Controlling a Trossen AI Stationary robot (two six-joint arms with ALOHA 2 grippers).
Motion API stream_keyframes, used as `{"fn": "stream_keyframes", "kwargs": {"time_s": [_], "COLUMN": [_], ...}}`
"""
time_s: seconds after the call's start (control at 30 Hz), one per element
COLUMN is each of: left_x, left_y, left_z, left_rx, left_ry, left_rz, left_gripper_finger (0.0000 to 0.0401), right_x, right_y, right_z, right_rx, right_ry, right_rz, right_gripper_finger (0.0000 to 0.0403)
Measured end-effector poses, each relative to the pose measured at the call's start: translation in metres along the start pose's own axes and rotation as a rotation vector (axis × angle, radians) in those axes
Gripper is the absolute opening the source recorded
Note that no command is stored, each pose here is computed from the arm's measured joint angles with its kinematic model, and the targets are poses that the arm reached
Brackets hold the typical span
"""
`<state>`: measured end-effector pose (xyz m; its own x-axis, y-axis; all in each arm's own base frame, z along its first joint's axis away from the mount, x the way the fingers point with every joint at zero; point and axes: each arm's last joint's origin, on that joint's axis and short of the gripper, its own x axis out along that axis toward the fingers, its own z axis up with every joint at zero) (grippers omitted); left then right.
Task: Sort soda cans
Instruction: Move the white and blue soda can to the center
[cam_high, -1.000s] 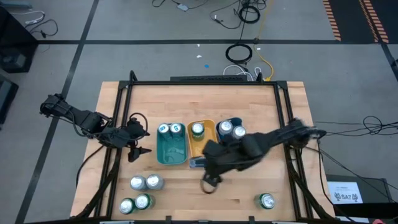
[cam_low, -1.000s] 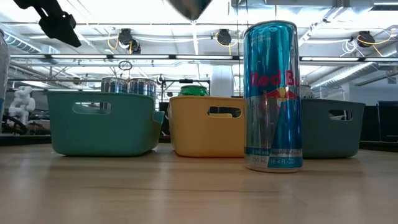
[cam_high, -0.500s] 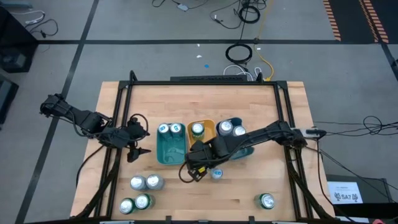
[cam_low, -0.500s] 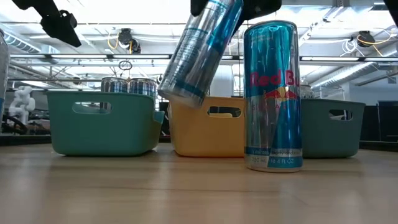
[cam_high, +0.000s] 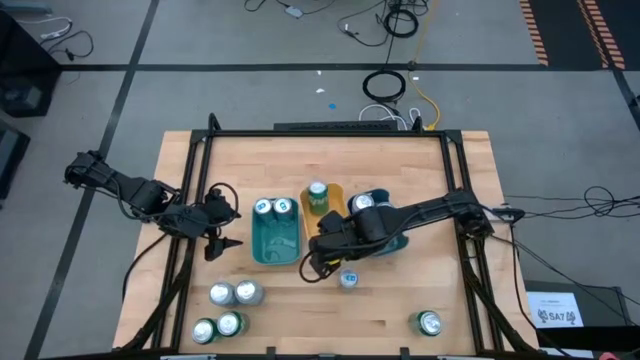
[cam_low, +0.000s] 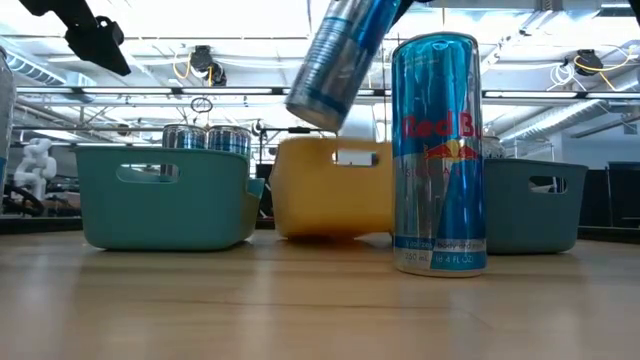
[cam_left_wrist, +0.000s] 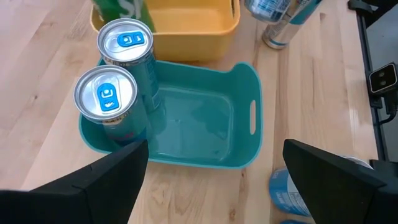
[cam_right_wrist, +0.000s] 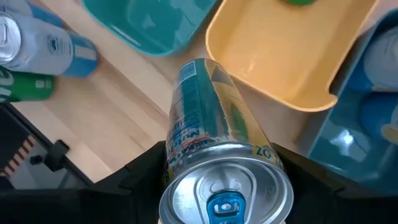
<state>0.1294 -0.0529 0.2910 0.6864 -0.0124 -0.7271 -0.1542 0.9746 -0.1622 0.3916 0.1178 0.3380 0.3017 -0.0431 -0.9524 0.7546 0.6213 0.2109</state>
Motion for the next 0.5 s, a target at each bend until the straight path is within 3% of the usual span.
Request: {"fn": "stream_keyframes", "kwargs": {"time_s": [0.27, 0.5], "left_x": [0.0, 0.0], "left_y": [0.0, 0.0], "left_z": [0.0, 0.0], "left_rx": [-0.001, -0.002], "left_ry": [0.0, -0.001], "left_rz": [0.0, 0.0], "left_gripper_finger": [0.0381, 0.0381], "right_x": [0.002, -0.02], "right_y": [0.001, -0.003], "right_z": [-0.004, -0.016], "right_rx": [-0.034, -0.022], "right_ry": [0.029, -0.008], "right_rz": [-0.006, 0.016], "right_gripper_finger": [0.0233, 0.0233]}}
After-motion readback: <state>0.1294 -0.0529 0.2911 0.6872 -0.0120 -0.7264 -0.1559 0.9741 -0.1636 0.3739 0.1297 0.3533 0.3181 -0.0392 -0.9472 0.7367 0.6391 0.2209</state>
